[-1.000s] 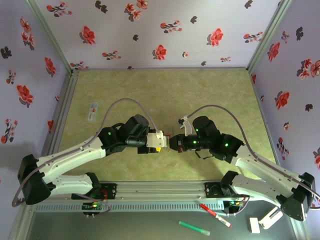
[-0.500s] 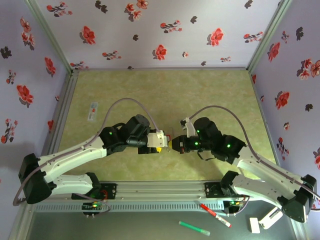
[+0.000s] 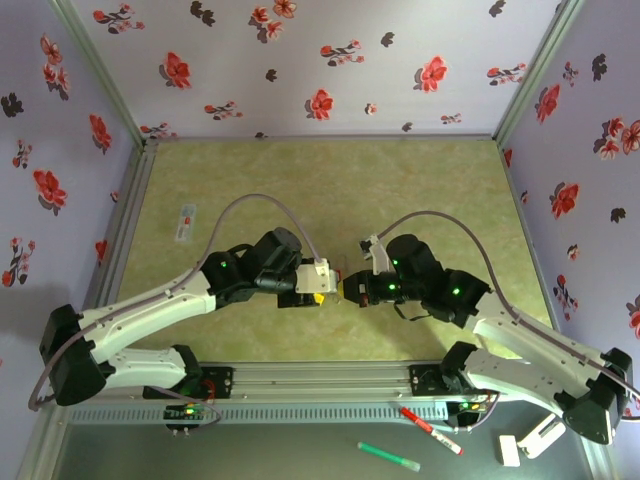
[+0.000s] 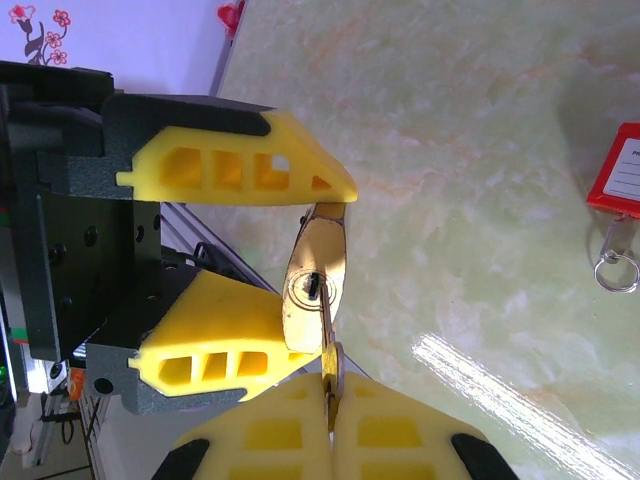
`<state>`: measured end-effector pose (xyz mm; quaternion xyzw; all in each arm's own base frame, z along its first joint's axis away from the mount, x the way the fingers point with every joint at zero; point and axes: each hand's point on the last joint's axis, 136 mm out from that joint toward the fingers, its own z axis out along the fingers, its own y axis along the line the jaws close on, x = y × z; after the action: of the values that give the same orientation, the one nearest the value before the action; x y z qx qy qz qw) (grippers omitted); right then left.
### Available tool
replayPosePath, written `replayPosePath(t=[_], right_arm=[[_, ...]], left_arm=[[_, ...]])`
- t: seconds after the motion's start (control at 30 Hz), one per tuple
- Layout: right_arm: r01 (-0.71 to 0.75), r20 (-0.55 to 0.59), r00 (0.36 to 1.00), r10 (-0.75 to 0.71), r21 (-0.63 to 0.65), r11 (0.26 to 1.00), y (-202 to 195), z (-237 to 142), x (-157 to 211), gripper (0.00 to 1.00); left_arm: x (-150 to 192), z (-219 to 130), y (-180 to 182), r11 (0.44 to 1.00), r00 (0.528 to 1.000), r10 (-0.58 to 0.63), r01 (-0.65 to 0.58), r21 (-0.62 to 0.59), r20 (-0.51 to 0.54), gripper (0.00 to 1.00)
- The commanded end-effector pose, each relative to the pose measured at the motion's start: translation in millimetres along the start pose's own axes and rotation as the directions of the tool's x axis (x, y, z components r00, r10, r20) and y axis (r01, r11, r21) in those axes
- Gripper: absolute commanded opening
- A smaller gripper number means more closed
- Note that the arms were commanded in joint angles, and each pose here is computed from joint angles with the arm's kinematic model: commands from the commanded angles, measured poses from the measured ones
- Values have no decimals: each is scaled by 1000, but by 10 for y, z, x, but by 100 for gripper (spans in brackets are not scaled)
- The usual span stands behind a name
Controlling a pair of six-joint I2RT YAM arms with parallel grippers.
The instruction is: Unlock with the key
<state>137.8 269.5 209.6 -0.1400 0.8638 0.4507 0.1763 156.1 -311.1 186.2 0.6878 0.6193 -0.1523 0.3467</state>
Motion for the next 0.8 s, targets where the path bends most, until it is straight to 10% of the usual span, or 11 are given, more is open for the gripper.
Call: replayPosePath(t=[0.0, 0.77], right_arm=[[21, 5, 1000, -21, -18, 1000, 27, 31, -13, 0], [41, -69, 997, -41, -4, 999, -108, 145, 161, 0]], left_arm=[[-318, -105, 67, 1000, 995, 9, -7, -14, 101, 15], [-469, -123, 76, 998, 989, -51, 47, 31, 139, 12]])
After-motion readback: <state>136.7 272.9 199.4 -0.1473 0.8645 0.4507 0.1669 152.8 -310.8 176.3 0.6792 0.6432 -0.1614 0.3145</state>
